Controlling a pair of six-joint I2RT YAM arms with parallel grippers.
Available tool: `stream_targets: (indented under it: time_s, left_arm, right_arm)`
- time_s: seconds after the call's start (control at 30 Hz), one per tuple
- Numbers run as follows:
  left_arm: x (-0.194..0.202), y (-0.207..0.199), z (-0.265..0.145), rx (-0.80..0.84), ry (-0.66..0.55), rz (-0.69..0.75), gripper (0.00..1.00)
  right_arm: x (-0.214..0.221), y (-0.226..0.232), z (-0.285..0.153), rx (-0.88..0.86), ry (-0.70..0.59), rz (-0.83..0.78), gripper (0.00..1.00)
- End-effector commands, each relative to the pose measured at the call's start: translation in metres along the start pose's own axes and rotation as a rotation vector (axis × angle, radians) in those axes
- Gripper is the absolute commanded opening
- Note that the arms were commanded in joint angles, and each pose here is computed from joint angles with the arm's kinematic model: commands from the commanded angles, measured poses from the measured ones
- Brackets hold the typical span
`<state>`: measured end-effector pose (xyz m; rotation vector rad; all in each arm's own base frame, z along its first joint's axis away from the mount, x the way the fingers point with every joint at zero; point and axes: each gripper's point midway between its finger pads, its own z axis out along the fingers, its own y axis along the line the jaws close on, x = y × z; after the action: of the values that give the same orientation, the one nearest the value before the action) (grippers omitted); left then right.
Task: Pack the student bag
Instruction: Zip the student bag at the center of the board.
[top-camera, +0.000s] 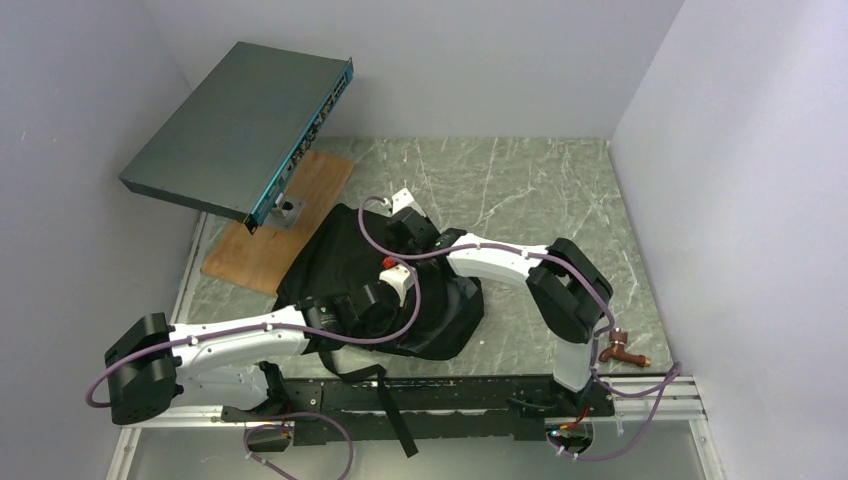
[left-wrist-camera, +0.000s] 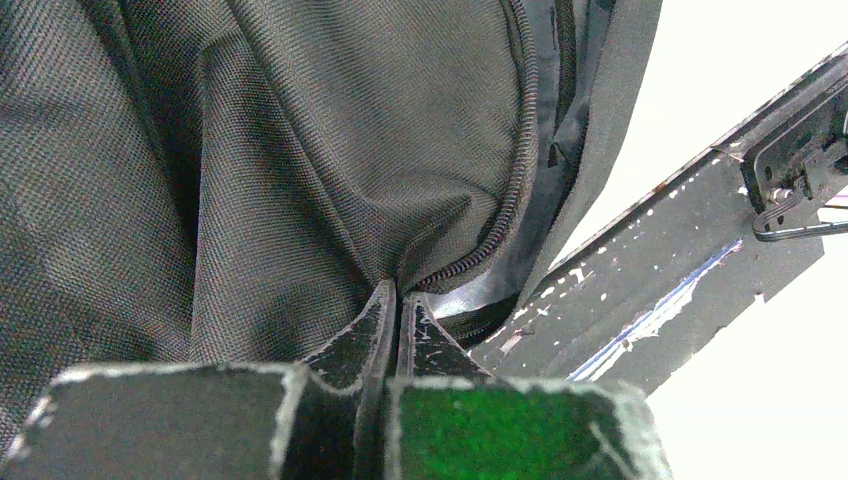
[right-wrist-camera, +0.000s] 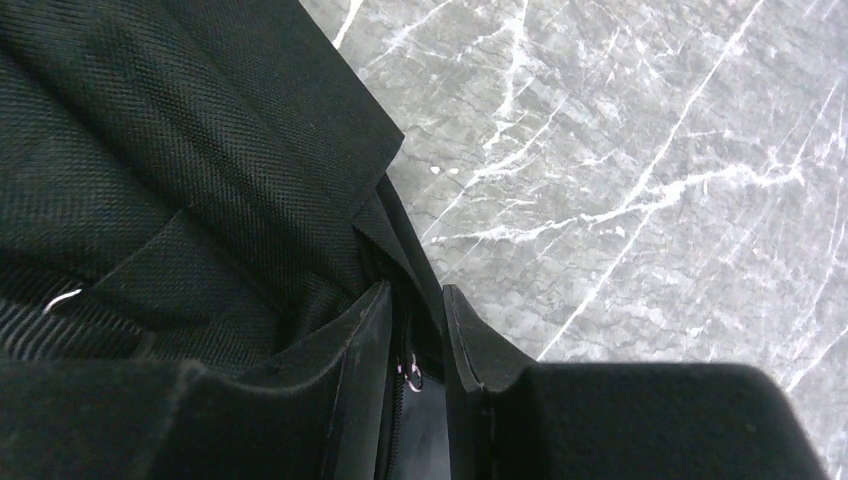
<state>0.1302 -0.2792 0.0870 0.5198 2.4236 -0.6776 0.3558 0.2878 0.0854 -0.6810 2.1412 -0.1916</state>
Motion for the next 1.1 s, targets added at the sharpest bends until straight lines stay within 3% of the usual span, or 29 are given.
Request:
stream_targets:
  time_s: [0.0, 0.17, 0.47, 0.83, 0.9, 1.07]
  left_arm:
    - [-0.001, -0.011, -0.009, 0.036, 0.01, -0.008, 0.0]
    - [-0.003, -0.012, -0.009, 0.038, 0.006, -0.01, 0.0]
    - [-0.001, -0.012, -0.006, 0.035, 0.012, -0.007, 0.0]
    - [0.001, -0.01, -0.004, 0.036, 0.012, -0.01, 0.0]
    - [0.001, -0.009, -0.004, 0.033, 0.008, -0.01, 0.0]
    - [0.001, -0.01, -0.003, 0.039, 0.007, -0.012, 0.0]
  right_arm:
    - [-0.012, -0.012, 0.006, 0.093, -0.023, 0.035, 0.28]
    - [-0.011, -0.013, 0.007, 0.113, -0.022, 0.076, 0.25]
    - [-0.01, -0.032, -0.009, 0.202, -0.035, 0.228, 0.0]
    - [0.003, -0.051, -0.022, 0.231, -0.034, 0.463, 0.01]
    - [0.006, -0.054, -0.023, 0.216, -0.033, 0.516, 0.13]
    - [0.009, -0.06, -0.024, 0.192, -0.047, 0.55, 0.17]
